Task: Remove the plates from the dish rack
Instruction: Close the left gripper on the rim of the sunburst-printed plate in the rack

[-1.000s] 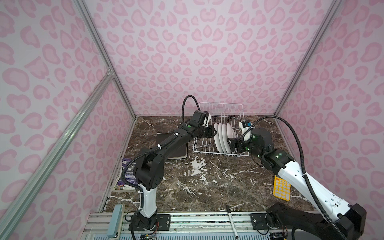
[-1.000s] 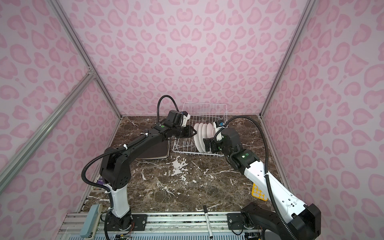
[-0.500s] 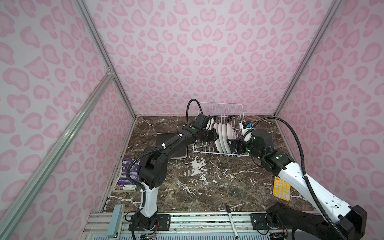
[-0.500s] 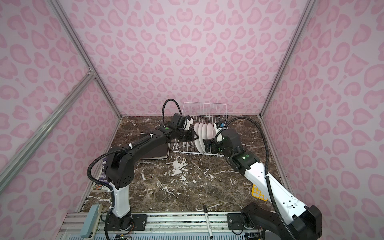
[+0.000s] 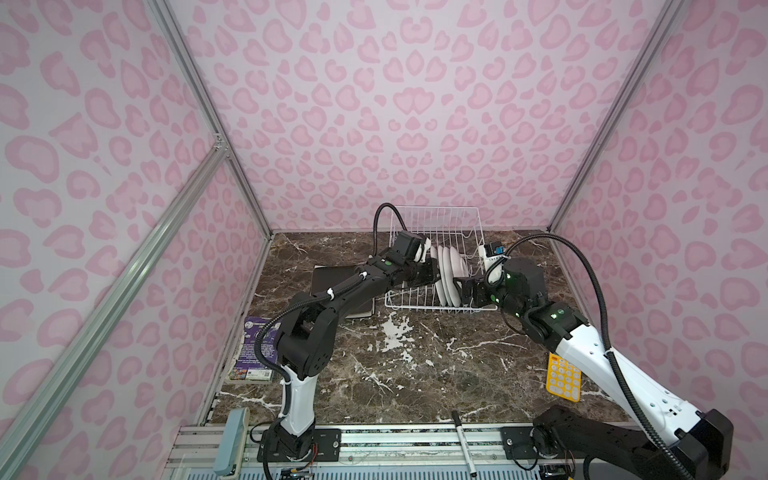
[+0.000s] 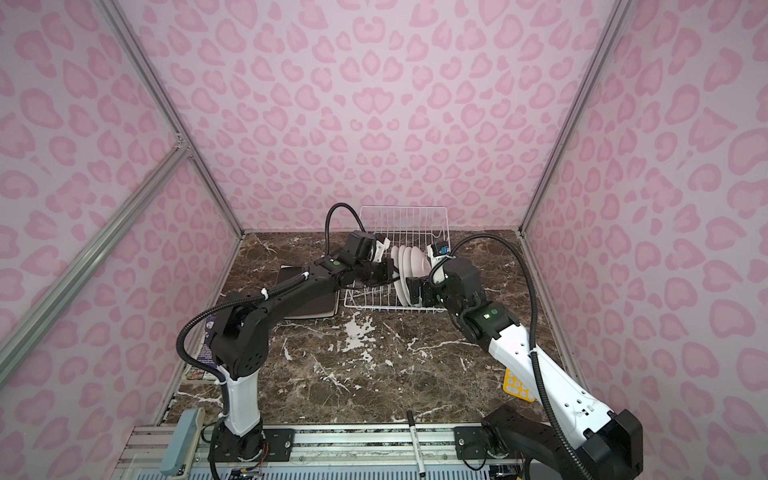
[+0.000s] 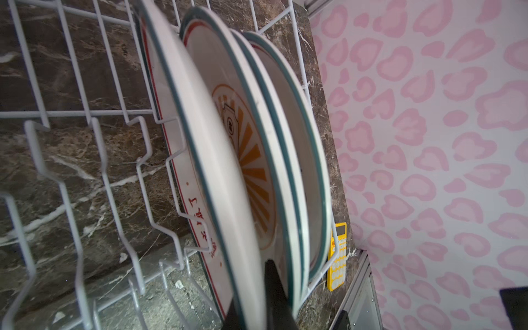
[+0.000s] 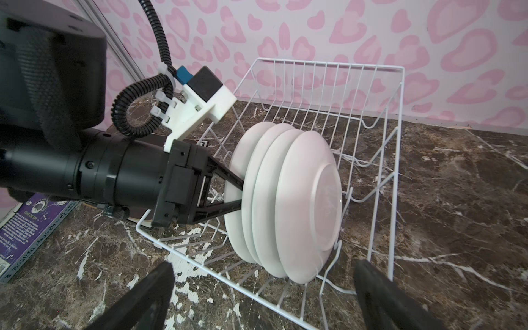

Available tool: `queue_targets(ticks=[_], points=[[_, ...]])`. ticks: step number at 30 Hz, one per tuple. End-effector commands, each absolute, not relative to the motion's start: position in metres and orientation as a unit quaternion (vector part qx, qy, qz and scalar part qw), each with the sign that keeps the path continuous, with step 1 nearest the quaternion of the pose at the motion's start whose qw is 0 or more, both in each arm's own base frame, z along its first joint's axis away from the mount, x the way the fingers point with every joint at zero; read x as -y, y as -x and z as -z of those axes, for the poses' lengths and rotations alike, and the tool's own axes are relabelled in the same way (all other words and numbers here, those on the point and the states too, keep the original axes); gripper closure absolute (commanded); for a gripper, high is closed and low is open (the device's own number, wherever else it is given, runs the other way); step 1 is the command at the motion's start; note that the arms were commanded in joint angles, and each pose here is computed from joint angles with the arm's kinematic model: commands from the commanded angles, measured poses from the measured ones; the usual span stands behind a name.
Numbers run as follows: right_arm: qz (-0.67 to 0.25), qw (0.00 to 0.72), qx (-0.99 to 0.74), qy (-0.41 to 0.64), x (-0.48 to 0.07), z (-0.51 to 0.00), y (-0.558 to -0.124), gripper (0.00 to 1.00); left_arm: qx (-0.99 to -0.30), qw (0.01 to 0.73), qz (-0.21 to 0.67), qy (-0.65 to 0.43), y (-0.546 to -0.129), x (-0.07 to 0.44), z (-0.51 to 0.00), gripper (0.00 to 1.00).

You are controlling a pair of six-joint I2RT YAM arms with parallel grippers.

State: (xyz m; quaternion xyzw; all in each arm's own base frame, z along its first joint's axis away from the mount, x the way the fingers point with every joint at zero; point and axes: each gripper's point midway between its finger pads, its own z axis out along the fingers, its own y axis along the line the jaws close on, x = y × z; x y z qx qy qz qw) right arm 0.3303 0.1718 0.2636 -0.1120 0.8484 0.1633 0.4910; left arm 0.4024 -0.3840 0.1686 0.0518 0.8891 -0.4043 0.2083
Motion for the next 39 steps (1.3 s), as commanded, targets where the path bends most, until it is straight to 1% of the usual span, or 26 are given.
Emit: queue_targets(ticks=[1, 13, 29, 39], points=[[-0.165, 0.495, -0.846, 0.109, -0.172, -0.264, -0.332, 0.01, -0.898, 0.208, 0.387, -0.014, -0.402, 0.381, -0.161, 0.96], [-0.163, 0.498, -0.844, 0.11, -0.17, -0.265, -0.33, 0.01, -0.898, 0.204, 0.389, -0.032, -0.399, 0.388, -0.165, 0.97], [-0.168, 0.502, -0.842, 0.106, -0.171, -0.268, -0.33, 0.01, -0.872, 0.245, 0.419, -0.062, -0.396, 0.39, -0.224, 0.97], [-0.174, 0.504, -0.839, 0.105, -0.174, -0.272, -0.333, 0.01, -0.866, 0.252, 0.426, -0.076, -0.391, 0.388, -0.245, 0.96]])
